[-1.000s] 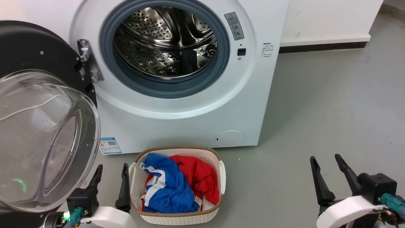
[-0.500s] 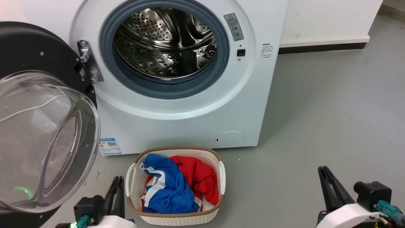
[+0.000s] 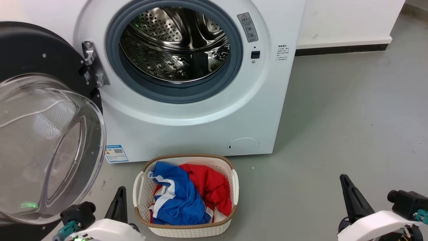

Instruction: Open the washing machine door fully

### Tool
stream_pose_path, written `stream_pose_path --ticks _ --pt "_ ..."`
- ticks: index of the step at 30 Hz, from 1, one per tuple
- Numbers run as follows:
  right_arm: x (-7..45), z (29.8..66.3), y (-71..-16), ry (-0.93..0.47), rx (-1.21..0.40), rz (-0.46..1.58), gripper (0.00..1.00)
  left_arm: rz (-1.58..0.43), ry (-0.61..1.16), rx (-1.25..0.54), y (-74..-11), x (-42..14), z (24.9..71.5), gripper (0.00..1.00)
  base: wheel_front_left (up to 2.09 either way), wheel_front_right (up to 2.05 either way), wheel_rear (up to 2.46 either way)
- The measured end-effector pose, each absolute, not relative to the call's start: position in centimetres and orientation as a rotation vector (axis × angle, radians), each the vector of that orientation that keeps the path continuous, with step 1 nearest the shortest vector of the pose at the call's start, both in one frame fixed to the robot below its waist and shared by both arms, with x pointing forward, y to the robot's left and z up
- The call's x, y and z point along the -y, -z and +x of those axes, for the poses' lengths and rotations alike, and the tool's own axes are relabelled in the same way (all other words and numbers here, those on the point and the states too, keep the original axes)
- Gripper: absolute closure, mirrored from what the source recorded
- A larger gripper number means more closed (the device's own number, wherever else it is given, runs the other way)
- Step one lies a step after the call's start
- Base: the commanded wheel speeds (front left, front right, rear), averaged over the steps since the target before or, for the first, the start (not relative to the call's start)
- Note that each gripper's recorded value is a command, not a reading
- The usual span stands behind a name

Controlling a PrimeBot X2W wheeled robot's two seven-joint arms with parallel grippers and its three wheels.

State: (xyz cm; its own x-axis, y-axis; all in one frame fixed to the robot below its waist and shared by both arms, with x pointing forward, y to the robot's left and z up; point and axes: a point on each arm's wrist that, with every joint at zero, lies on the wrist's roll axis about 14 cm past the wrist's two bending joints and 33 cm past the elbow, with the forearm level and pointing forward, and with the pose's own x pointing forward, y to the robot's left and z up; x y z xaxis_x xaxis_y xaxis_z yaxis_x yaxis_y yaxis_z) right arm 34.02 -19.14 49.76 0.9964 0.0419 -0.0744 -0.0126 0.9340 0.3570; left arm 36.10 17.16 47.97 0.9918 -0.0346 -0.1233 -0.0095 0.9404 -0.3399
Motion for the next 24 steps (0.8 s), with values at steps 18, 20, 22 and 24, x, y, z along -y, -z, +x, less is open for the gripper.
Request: stream_pose_path --ticks 18,20,22,24 --pt "19.5 35.1 -49.9 -0.009 -0.069 0.656 1.00 -0.642 -0.023 -0.166 -47.8 -17.8 36.9 1.00 0.00 0.00 0.00" --pt "19.6 35.2 -49.9 -0.008 -0.069 0.683 1.00 -0.671 -0.024 -0.168 -47.8 -17.8 37.0 1.00 0.00 0.00 0.00" --pt "19.6 35.3 -49.9 -0.005 -0.068 0.714 1.00 -0.701 -0.024 -0.170 -47.8 -17.8 37.1 1.00 0.00 0.00 0.00" --pt "19.6 35.4 -49.9 -0.004 -0.068 0.739 1.00 -0.729 -0.027 -0.171 -47.8 -17.8 37.1 1.00 0.00 0.00 0.00"
